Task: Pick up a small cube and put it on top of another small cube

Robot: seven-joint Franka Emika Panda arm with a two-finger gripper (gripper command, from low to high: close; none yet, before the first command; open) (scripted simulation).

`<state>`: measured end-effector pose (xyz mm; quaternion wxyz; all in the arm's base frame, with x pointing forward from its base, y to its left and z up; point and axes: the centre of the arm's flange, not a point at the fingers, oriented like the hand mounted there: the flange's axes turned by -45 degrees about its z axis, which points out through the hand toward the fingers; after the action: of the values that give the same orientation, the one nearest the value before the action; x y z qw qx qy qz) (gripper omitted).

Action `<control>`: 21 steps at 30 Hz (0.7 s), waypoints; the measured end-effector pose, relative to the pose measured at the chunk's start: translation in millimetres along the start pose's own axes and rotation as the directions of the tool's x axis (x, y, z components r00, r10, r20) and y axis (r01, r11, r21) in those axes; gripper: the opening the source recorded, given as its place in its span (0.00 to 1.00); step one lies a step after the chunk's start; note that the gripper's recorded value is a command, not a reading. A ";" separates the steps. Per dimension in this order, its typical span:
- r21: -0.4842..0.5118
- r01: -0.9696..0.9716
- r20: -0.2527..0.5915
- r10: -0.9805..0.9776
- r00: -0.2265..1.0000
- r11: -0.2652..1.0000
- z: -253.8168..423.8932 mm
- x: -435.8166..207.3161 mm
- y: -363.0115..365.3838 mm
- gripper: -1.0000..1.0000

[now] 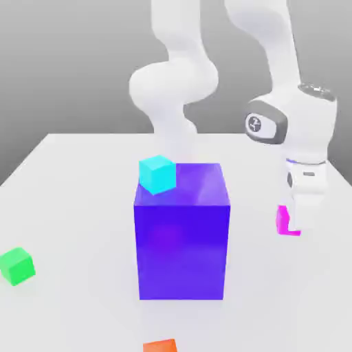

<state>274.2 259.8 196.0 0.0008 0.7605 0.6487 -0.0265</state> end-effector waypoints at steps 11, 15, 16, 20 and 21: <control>0.050 -0.361 0.031 0.360 0.933 0.931 -34.1 -154.8 235.3 0.00; 0.050 -0.450 0.024 0.450 0.893 0.891 -44.6 -249.2 270.0 0.00; 0.049 -0.469 0.021 0.469 0.883 0.882 -45.9 -273.9 273.0 0.00; 0.041 -0.537 0.002 0.537 0.843 0.843 -46.2 -376.4 262.6 0.00; 0.038 -0.553 -0.003 0.554 0.833 0.832 -45.3 -402.9 255.1 0.00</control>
<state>464.5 -176.4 249.5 -0.0095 0.9157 0.4006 -0.0312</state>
